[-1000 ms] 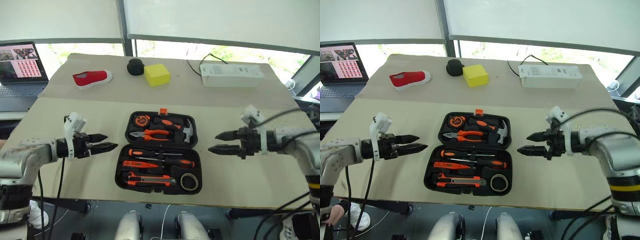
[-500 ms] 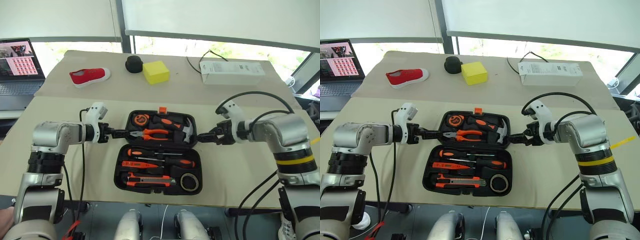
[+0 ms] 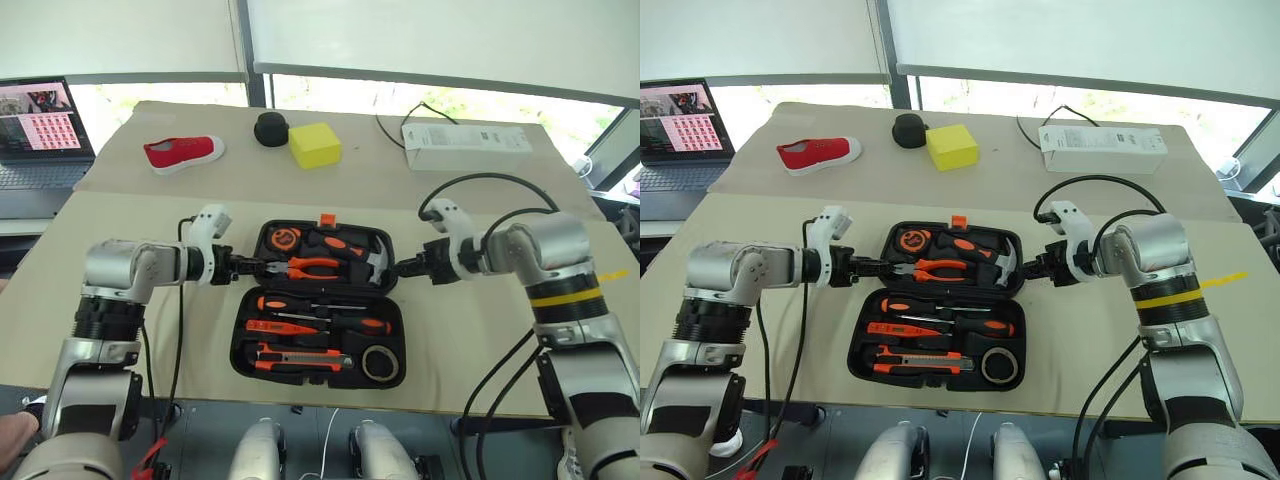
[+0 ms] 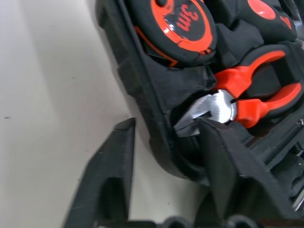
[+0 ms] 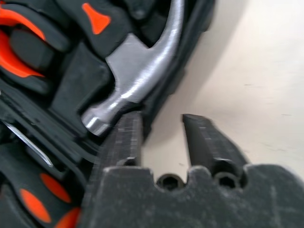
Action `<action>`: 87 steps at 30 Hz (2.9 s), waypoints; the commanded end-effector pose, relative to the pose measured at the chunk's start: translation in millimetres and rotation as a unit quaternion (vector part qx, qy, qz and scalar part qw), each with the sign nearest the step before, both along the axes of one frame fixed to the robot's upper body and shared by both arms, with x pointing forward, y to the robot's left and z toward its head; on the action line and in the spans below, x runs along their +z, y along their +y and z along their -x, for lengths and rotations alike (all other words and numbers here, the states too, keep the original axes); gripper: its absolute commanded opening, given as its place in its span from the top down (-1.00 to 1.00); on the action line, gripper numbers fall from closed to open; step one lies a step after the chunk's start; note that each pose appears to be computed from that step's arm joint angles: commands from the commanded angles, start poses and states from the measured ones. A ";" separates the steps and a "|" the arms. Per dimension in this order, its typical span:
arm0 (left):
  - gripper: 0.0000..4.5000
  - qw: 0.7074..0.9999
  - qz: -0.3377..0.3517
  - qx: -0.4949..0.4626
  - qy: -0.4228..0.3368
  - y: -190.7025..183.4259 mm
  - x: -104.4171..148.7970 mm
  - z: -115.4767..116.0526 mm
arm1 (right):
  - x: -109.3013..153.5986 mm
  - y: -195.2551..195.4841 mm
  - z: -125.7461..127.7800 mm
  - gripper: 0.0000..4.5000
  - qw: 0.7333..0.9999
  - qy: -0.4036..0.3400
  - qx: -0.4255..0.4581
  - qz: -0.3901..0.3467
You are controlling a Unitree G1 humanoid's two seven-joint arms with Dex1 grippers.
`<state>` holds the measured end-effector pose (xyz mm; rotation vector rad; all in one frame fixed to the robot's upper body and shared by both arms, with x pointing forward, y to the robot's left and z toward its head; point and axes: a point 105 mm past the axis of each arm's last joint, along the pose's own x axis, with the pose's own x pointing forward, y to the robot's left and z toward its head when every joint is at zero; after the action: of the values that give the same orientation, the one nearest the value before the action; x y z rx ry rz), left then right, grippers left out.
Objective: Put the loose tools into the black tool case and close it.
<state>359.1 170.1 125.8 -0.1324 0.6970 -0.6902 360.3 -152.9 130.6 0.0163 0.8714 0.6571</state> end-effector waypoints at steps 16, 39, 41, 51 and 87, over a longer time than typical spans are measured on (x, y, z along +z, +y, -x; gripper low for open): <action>0.97 0.954 0.087 0.015 -0.285 32.2 39.1 12.7 | 48.5 7.1 12.8 1.00 0.893 -0.409 0.186 0.032; -0.25 0.906 -0.117 0.025 -0.406 103.4 -20.4 95.9 | -23.0 -29.2 90.5 -0.32 0.739 -0.589 0.284 0.159; -0.25 0.911 -0.111 0.043 -0.395 109.8 -14.8 94.3 | -19.9 -36.7 93.8 -0.32 0.765 -0.572 0.258 0.145; 0.98 0.940 -0.065 -0.078 -0.326 57.9 12.7 60.2 | -33.1 -2.7 165.0 0.99 0.861 -0.355 0.364 -0.009; 0.98 0.943 0.058 -0.183 -0.271 43.7 54.3 77.8 | -17.6 38.7 81.2 0.99 0.856 -0.406 0.319 -0.035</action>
<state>289.3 233.6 152.2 0.0645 0.1923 -0.9248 289.0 -121.1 106.3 -0.4900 0.0286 1.1533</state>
